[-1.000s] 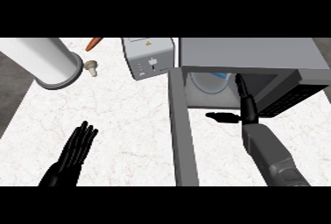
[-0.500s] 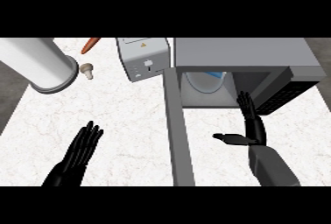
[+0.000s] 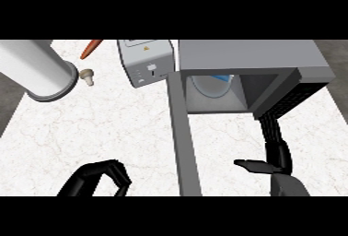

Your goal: Pick up the milk, place it into the microwave and close the microwave

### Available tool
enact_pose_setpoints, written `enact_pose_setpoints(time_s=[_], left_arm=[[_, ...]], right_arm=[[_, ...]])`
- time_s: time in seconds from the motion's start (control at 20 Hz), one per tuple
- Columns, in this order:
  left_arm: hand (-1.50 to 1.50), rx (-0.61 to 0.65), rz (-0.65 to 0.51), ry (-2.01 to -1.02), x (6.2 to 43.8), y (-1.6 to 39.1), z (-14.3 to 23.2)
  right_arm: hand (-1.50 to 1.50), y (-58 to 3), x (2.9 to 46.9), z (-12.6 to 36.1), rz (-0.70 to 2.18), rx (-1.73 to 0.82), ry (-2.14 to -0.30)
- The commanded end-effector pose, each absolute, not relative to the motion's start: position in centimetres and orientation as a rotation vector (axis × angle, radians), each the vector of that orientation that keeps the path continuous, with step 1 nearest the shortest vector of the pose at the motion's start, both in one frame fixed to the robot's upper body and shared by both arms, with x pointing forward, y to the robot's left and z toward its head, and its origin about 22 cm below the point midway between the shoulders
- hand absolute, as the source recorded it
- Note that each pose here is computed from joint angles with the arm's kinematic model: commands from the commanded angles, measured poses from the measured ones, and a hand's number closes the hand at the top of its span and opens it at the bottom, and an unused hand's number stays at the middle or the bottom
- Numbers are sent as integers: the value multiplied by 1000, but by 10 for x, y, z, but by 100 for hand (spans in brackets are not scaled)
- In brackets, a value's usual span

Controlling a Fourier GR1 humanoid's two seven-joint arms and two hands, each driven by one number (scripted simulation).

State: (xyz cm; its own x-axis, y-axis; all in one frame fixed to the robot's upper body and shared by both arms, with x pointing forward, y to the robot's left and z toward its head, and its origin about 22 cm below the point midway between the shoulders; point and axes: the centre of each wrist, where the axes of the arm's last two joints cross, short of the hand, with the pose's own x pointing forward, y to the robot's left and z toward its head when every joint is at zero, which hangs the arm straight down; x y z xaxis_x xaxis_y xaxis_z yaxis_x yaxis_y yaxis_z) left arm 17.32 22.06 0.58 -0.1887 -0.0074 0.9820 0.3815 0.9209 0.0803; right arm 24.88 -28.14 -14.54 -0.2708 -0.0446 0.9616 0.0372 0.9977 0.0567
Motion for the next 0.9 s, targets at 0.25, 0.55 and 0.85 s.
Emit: enact_pose_setpoints(time_s=[0.25,0.55,0.85], left_arm=[[150,-268,-713,-1663,190,197,-9],[150,-372,-816,-1614,189,150,-31],[150,-431,-853,-1605,205,90,-41]], right_arm=[[-150,-309,211,-114,-96,57,-1925],[-150,-329,166,-78,-92,37,-1949],[-150,-343,141,-33,-89,60,-1958]])
